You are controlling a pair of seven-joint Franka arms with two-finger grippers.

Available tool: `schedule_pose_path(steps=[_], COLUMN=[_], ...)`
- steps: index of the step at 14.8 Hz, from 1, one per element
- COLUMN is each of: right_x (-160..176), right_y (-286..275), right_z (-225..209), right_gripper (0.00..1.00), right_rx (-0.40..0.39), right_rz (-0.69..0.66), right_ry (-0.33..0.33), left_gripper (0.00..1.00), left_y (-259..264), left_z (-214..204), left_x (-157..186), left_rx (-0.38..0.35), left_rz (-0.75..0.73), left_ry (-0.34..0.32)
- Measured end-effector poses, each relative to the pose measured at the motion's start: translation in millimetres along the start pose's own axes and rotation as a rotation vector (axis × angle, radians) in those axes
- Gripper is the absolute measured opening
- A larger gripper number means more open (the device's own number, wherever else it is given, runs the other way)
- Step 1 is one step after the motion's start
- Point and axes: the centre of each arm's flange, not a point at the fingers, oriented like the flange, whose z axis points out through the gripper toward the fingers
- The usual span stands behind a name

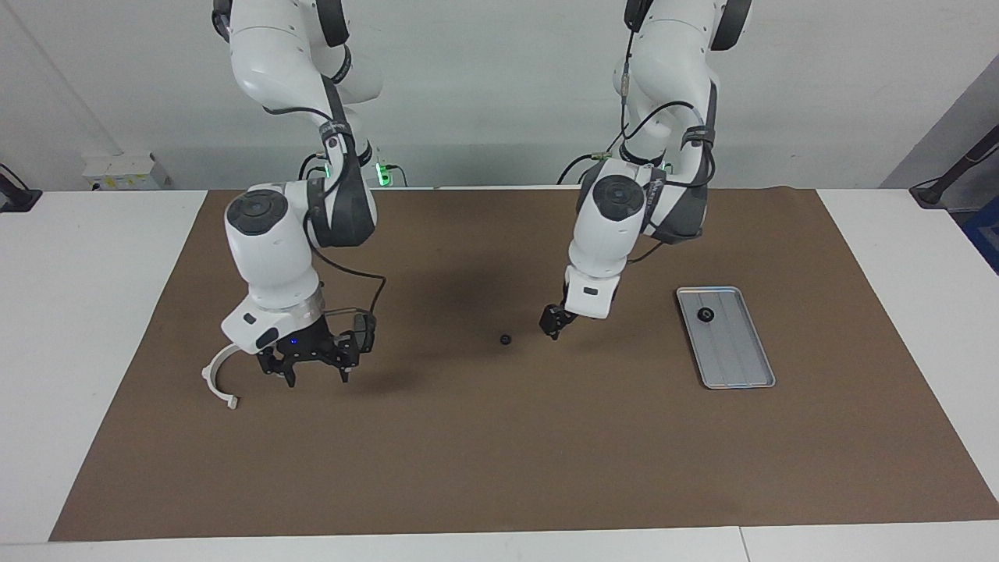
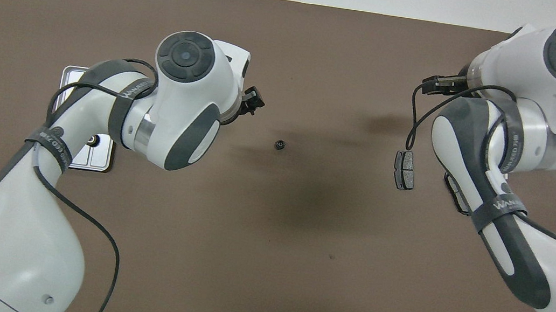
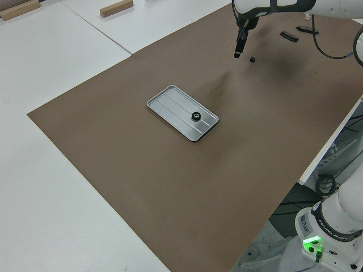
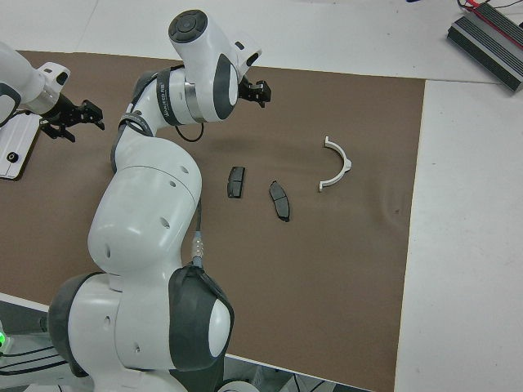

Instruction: Pick bearing gear from pile to tray

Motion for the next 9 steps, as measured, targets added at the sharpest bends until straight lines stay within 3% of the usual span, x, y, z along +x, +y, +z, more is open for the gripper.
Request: schedule_pose_path(steps=[3,6,9], right_x=[-21.6,-53.0,-88.4], right_y=[29.4,65.6,90.0], right_z=[-55.1,-121.9,-175.9], right_gripper=[1.0,1.0,1.0], right_rx=[-0.007,-0.007,0.001], right_rz=[0.022,0.021,-0.014], right_ry=[-0.078,-0.127,-0.168], left_gripper=[1.0,1.0,1.0], left_y=[39.8,58.9,61.7], left_z=[33.0,64.4,65.5], left_x=[-21.7,-37.6,-37.8], left_rx=[0.024,0.063,0.055], left_rz=[-0.049,-0.059,-0.062], left_ry=[-0.012,-0.021,-0.015])
